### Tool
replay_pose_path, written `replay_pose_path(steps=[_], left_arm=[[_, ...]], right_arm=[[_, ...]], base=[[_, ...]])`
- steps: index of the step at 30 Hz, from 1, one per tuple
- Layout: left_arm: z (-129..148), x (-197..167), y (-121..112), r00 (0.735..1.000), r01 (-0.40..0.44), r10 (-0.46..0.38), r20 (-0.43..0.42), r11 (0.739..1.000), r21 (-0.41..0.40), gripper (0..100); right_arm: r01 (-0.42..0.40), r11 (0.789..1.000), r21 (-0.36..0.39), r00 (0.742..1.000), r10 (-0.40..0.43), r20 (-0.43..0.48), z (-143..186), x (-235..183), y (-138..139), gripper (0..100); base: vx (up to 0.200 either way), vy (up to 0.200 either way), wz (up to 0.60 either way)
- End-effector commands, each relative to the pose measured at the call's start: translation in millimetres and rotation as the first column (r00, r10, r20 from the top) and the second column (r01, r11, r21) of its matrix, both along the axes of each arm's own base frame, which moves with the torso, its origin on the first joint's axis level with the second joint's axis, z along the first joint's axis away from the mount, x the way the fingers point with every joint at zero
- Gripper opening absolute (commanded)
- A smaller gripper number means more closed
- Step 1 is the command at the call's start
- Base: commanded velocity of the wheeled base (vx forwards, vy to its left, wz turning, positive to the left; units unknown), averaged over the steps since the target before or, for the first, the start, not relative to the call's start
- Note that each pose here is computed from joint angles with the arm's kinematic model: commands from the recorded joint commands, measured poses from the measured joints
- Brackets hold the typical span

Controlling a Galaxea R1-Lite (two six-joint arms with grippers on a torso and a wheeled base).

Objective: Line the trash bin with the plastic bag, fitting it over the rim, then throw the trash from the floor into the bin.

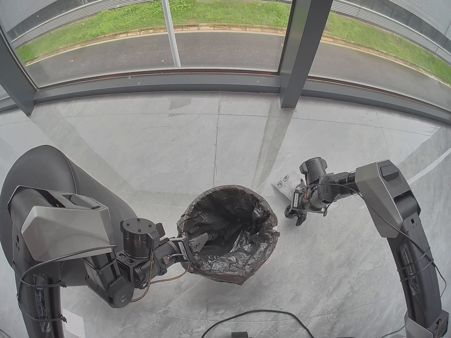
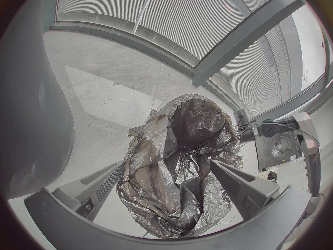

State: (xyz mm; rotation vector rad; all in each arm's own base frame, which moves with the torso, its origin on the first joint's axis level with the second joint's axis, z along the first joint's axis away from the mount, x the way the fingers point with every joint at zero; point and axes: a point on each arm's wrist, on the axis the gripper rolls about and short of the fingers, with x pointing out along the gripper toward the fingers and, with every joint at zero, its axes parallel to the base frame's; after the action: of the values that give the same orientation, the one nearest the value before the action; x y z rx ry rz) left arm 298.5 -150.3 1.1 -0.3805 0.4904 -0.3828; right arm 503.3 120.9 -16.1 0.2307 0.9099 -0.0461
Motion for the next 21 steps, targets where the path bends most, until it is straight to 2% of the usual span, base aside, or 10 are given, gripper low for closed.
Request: replay_pose_path(steps=[1,4,7,9,10,13,15,18,20,21], left_arm=[[0.9,-0.4,0.1,1.000,0.000,0.000,0.001,1.000,-0.001,100],[0.7,-0.7,0.3,1.000,0.000,0.000,0.000,1.000,-0.001,100],[1.1,-1.4,-0.5,1.000,0.003,-0.003,0.001,1.000,-0.001,100],[1.6,-1.4,-0.5,1.000,0.003,-0.003,0.003,1.000,-0.002,100],[1.9,-2.2,-0.7,1.000,0.005,-0.005,0.003,1.000,-0.002,100],[2.4,-2.9,-2.0,1.000,0.009,-0.009,0.004,1.000,-0.003,100],[1.9,-2.9,-2.0,1.000,0.009,-0.009,0.003,1.000,-0.002,100],[1.3,-3.1,-2.5,1.000,0.011,-0.011,0.001,1.000,-0.001,100],[1.9,-3.4,-2.9,1.000,0.011,-0.011,0.002,1.000,-0.003,100],[2.4,-3.4,-2.9,1.000,0.013,-0.013,0.004,1.000,-0.003,100]], right_arm=[[0.007,0.997,0.082,0.984,-0.021,0.176,110.2,-12.4,5.0,0],[-0.010,0.995,0.100,0.978,-0.011,0.206,148.1,-32.3,12.1,0],[-0.071,0.991,0.118,0.973,0.042,0.228,197.6,-77.0,28.2,0],[-0.117,0.985,0.127,0.960,0.080,0.268,226.1,-103.3,34.4,0],[-0.164,0.976,0.140,0.945,0.115,0.305,248.7,-125.9,42.0,0],[-0.237,0.959,0.153,0.927,0.176,0.331,269.7,-155.5,55.4,0],[-0.339,0.926,0.165,0.908,0.276,0.315,278.8,-192.0,75.4,0],[-0.451,0.875,0.174,0.881,0.405,0.247,266.8,-228.5,100.4,0],[-0.518,0.833,0.196,0.852,0.483,0.202,258.0,-246.4,109.2,0],[-0.571,0.790,0.225,0.821,0.548,0.158,248.4,-259.4,116.1,0]], base=[[0.000,0.000,0.00],[0.000,0.000,0.00],[0.000,0.000,0.00],[0.000,0.000,0.00],[0.000,0.000,0.00],[0.000,0.000,0.00],[0.000,0.000,0.00],[0.000,0.000,0.00],[0.000,0.000,0.00],[0.000,0.000,0.00]])
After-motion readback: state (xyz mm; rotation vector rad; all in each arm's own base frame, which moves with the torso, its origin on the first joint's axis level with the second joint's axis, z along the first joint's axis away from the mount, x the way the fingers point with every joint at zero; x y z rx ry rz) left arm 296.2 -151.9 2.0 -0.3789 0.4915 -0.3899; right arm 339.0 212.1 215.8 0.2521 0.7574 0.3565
